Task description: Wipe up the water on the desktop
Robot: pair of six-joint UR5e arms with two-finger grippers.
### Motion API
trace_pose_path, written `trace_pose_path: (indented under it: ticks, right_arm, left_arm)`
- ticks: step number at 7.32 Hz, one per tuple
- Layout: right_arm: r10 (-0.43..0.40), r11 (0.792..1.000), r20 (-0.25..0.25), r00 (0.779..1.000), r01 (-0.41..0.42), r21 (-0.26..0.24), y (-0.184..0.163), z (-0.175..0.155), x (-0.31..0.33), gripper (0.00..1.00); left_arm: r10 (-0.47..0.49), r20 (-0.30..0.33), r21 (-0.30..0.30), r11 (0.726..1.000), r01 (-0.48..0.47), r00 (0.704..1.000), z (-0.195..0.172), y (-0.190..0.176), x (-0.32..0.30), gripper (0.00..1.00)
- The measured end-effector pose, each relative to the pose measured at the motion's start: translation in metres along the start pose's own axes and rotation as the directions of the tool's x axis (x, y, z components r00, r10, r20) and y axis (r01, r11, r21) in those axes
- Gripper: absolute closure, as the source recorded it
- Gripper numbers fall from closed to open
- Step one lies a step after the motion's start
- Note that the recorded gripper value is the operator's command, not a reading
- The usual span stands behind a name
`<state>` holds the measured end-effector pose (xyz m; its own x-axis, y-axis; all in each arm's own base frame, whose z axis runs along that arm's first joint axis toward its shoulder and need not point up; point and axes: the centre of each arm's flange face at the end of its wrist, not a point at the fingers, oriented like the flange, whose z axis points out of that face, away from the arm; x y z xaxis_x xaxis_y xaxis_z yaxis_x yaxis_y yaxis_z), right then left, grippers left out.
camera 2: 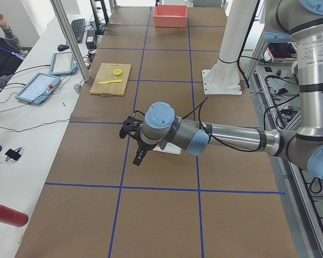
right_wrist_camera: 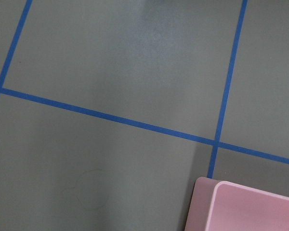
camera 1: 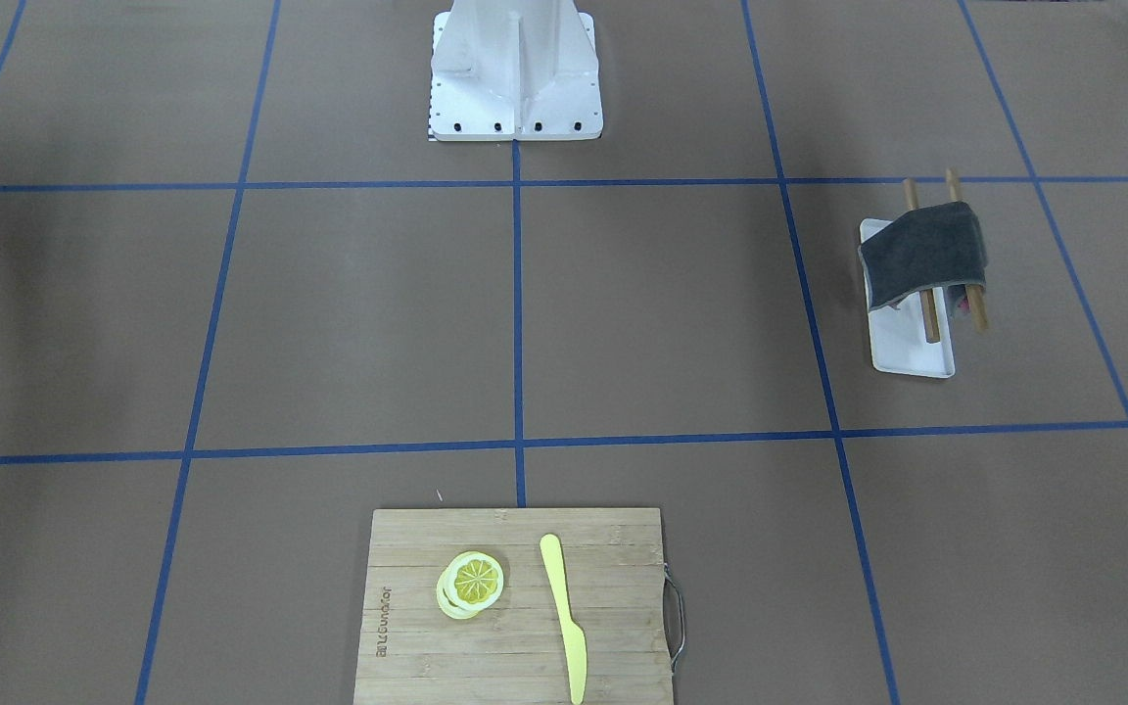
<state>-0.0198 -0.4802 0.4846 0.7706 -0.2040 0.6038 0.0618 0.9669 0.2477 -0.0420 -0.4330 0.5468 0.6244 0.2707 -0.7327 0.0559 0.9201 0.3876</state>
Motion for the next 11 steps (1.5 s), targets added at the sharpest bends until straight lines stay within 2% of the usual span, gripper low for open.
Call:
trace_pose_path:
  ticks: [3, 5, 7, 9, 11]
  right_arm:
    - [0.048, 0.999, 0.015, 0.999, -0.048, 0.001, 0.000, -0.001, -0.032, 0.00]
    - [0.050, 0.999, 0.015, 0.999, -0.050, 0.001, 0.001, -0.001, -0.034, 0.00]
    - [0.050, 0.999, 0.013, 0.999, -0.050, 0.001, 0.001, -0.001, -0.035, 0.00]
    - [0.049, 0.999, 0.009, 0.999, -0.049, 0.002, 0.001, -0.001, -0.035, 0.00]
    - [0.048, 0.999, 0.008, 0.999, -0.049, 0.003, 0.000, -0.001, -0.035, 0.00]
  left_arm:
    - [-0.165, -0.079, -0.076, 0.984, 0.159, 0.983, 0.056, 0.004, 0.060, 0.01]
    - [-0.184, -0.092, -0.105, 0.979, 0.174, 0.979, 0.098, 0.016, 0.100, 0.04]
    - [-0.149, -0.112, -0.116, 0.984, 0.136, 0.982, 0.125, 0.030, 0.117, 0.34]
    - [-0.133, -0.127, -0.117, 0.986, 0.119, 0.983, 0.131, 0.031, 0.125, 0.41]
    - [-0.125, -0.140, -0.113, 0.988, 0.110, 0.982, 0.131, 0.029, 0.129, 0.41]
